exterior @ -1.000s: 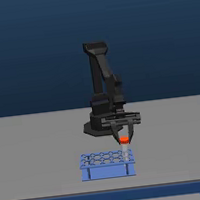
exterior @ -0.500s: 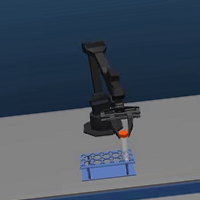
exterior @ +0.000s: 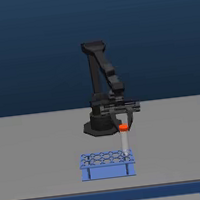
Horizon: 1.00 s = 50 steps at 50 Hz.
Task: Pick up the centrifuge tube on the rack
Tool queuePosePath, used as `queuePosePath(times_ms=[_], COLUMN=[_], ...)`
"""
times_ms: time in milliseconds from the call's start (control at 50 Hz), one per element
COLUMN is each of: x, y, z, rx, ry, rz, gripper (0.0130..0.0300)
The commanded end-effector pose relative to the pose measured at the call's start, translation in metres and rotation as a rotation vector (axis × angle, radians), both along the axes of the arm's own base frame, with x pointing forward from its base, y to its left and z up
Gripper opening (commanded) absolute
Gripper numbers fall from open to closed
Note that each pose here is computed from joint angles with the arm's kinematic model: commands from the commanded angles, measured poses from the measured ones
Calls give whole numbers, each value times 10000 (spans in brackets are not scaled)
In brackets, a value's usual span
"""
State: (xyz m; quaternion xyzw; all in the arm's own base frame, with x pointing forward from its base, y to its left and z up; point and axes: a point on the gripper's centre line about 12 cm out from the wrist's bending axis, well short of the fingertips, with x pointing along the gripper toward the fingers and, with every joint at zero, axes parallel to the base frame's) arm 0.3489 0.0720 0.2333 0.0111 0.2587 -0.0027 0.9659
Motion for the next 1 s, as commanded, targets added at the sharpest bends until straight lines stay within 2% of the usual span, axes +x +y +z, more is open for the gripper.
queuePosePath(times_ms=[20,180,480,780,1000], x=[0,0,0,0,0], y=[-1,-1,-1,-1,-1], z=[40,133,241,298,303], rx=[-202,-202,-202,-202,-202], ry=[6,6,6,6,6], rz=[106,106,106,106,106], gripper=[130,130,130,130,130])
